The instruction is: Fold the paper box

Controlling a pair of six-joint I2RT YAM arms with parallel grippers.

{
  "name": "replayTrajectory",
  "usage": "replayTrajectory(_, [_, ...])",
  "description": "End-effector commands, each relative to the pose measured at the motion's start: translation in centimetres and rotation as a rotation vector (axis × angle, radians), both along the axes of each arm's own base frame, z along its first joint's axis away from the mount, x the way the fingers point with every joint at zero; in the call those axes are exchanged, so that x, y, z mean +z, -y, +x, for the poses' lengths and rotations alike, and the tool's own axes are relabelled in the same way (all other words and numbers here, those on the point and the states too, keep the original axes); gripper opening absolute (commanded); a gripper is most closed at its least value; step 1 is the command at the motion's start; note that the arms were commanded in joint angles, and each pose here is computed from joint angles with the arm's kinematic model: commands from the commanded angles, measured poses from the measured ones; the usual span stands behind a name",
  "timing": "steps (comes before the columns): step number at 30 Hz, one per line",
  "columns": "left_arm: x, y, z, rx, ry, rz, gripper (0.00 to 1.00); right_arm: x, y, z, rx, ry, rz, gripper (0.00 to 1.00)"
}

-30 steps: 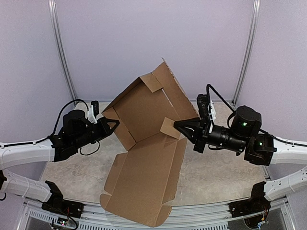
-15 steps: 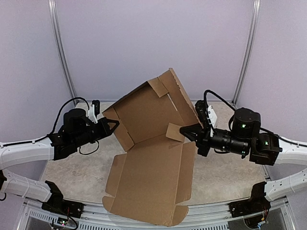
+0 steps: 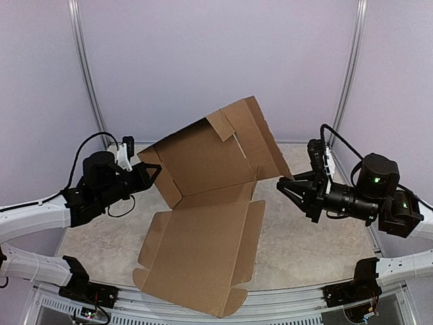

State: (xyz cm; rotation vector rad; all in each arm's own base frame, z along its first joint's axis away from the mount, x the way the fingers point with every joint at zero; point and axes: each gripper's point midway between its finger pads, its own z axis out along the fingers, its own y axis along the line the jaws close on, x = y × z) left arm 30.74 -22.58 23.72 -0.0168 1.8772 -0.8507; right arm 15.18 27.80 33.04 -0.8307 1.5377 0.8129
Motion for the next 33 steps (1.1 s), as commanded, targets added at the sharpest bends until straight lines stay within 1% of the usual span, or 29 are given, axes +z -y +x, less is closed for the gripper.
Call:
replayTrajectory(1, [1.3,-1.7,0.5,0.068,0.054,0.070,0.00,-2.1,1.8,-0.7,-0.019,-0.041,-0.050,0.21])
replayTrajectory(7, [1.5,-3.6,0.5,0.118,0.099,0.139,0.00,-2.3,4.0,-1.0,-0.060,-0.041,-0.071,0.32])
replayTrajectory(9, [1.7,-4.0,0.5,0.113,0.113,0.150,0.00,-1.7,4.6,-0.9,-0.078,-0.026,-0.072,0.35])
replayTrajectory(14, [2.1,-4.2,-0.1,0.066,0.158,0.189,0.00,0.2,5.8,-0.2,-0.145,0.014,-0.055,0.40])
replayTrajectory(16, [2.3,-4.0,-0.4,0.044,0.177,0.198,0.00,0.5,5.8,0.3,-0.172,0.019,-0.070,0.42])
replayTrajectory(21, [2.5,-3.9,-1.0,0.015,0.223,0.205,0.00,1.2,4.0,1.2,-0.165,0.015,-0.130,0.46])
replayTrajectory(25, [2.4,-4.0,-1.2,0.008,0.244,0.222,0.00,1.5,2.1,1.4,-0.125,0.012,-0.159,0.48])
replayTrajectory(33, [2.1,-4.3,-1.3,0.019,0.247,0.234,0.00,0.8,-1.8,0.4,0.032,-0.036,-0.194,0.48])
